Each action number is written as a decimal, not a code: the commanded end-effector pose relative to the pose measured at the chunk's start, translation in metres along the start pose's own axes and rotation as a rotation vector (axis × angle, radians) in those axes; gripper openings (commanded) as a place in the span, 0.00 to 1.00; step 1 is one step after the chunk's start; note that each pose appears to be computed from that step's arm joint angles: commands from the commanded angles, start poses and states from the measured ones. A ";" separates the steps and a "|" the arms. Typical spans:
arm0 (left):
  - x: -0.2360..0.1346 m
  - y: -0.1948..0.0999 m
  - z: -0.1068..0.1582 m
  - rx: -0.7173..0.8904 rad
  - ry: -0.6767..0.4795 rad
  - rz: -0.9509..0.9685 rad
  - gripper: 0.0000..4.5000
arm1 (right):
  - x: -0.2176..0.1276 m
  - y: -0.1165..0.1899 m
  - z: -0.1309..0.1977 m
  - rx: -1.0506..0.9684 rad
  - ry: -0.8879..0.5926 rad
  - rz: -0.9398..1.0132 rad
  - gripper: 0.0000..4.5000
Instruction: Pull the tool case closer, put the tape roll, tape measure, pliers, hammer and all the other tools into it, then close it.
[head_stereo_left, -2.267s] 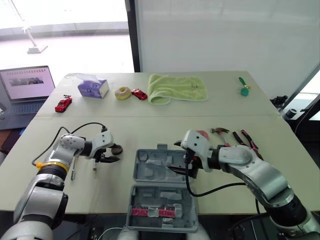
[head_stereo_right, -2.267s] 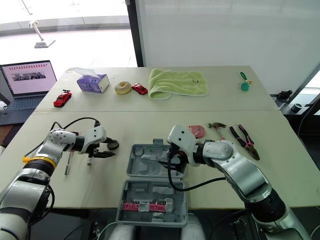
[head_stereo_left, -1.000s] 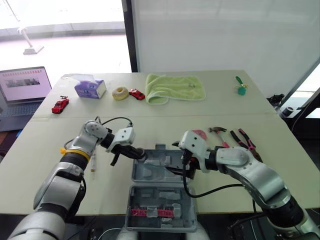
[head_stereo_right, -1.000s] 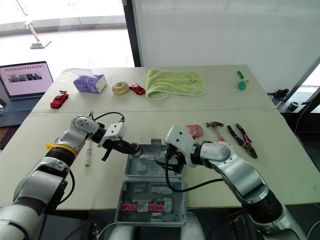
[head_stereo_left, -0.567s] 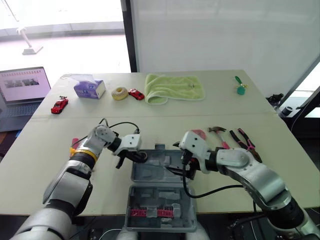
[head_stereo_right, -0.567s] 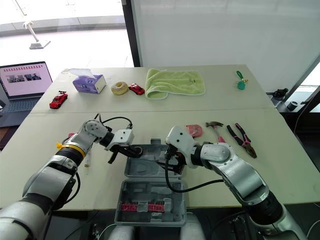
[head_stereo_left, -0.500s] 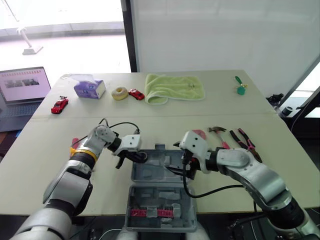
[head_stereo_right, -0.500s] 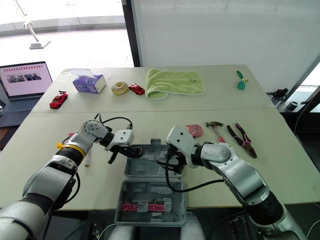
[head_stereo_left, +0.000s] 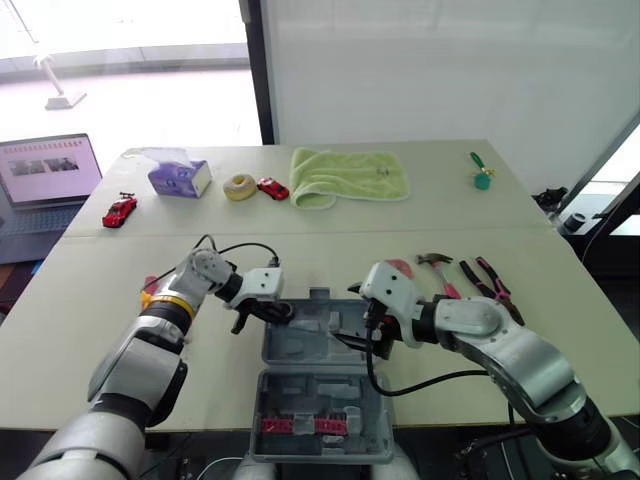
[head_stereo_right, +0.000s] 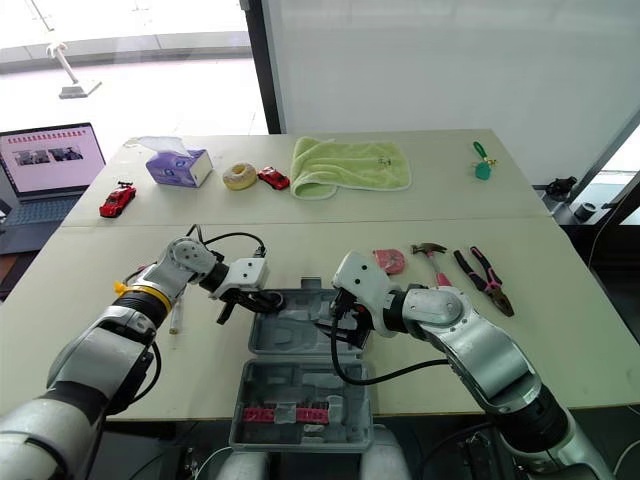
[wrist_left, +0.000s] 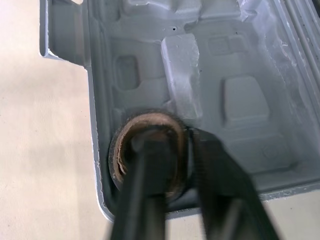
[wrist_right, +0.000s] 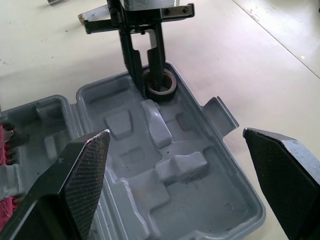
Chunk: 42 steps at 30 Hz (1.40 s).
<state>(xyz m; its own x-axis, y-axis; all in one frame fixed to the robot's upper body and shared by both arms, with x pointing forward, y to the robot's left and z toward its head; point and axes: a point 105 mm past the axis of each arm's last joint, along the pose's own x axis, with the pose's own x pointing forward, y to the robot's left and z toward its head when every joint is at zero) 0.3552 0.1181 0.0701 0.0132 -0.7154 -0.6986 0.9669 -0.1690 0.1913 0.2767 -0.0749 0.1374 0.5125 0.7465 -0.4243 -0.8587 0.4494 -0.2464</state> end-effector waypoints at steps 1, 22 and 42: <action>-0.009 0.010 0.012 0.024 -0.033 0.039 0.61 | -0.004 0.001 0.010 -0.025 -0.038 -0.006 1.00; -0.042 0.020 0.014 -0.113 -0.240 0.262 0.41 | -0.002 0.002 0.009 -0.028 -0.041 0.004 1.00; 0.004 -0.003 -0.011 0.028 -0.190 0.421 0.41 | -0.003 0.004 0.011 -0.021 -0.051 0.004 1.00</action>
<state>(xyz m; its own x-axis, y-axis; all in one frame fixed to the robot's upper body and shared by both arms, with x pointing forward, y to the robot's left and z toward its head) 0.3546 0.1192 0.0606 0.3354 -0.8517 -0.4026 0.8952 0.1550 0.4178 0.2759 -0.0739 0.1360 0.5098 0.7502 -0.4212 -0.8602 0.4507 -0.2384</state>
